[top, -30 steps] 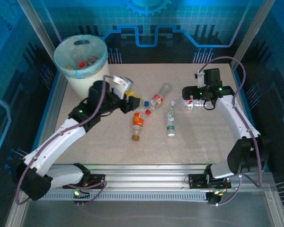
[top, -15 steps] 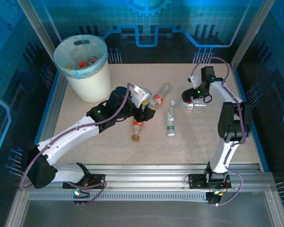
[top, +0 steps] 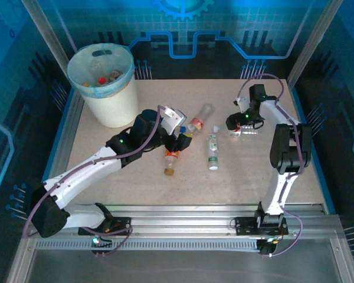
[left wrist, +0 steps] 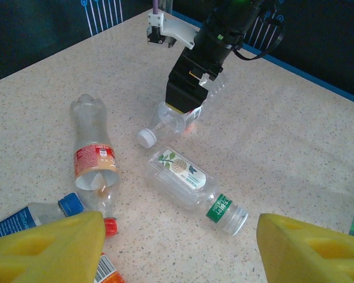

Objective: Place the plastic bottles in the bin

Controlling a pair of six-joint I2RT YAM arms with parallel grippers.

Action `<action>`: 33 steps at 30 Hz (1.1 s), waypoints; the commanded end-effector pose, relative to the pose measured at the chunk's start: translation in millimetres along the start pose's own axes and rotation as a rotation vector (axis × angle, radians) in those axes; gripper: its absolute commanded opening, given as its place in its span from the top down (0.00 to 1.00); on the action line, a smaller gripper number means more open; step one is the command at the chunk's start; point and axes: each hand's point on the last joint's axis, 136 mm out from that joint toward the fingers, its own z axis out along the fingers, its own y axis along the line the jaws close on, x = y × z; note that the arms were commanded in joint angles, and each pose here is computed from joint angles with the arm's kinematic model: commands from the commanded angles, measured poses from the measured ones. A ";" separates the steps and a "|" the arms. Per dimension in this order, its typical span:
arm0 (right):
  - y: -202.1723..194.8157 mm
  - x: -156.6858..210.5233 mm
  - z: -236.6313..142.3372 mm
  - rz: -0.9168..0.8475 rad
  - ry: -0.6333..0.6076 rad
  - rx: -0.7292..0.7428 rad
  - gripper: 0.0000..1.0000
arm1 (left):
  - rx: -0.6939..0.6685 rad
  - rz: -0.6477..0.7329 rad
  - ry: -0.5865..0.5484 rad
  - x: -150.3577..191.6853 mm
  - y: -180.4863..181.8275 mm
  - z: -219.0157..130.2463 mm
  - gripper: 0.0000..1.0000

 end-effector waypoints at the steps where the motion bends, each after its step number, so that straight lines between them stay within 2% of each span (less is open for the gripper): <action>1: -0.1 33.0 5.7 0.089 0.090 -0.008 0.00 | -0.011 0.023 -0.063 -9.0 -1.3 -10.2 0.30; 17: 10.9 66.3 -7.8 0.419 0.135 0.011 0.00 | -0.035 -0.002 -0.097 -0.7 3.4 -13.1 0.27; 21: 14.8 73.7 -18.3 0.442 0.134 0.019 0.00 | -0.035 -0.004 -0.093 2.8 3.3 -12.9 0.27; 27: 36.3 83.0 -28.4 0.473 0.101 -0.067 0.00 | -0.040 -0.021 -0.106 4.6 5.7 -9.0 0.26; 33: 49.0 100.6 -25.1 0.497 0.135 -0.093 0.00 | -0.031 -0.038 -0.105 0.5 5.6 -3.0 0.26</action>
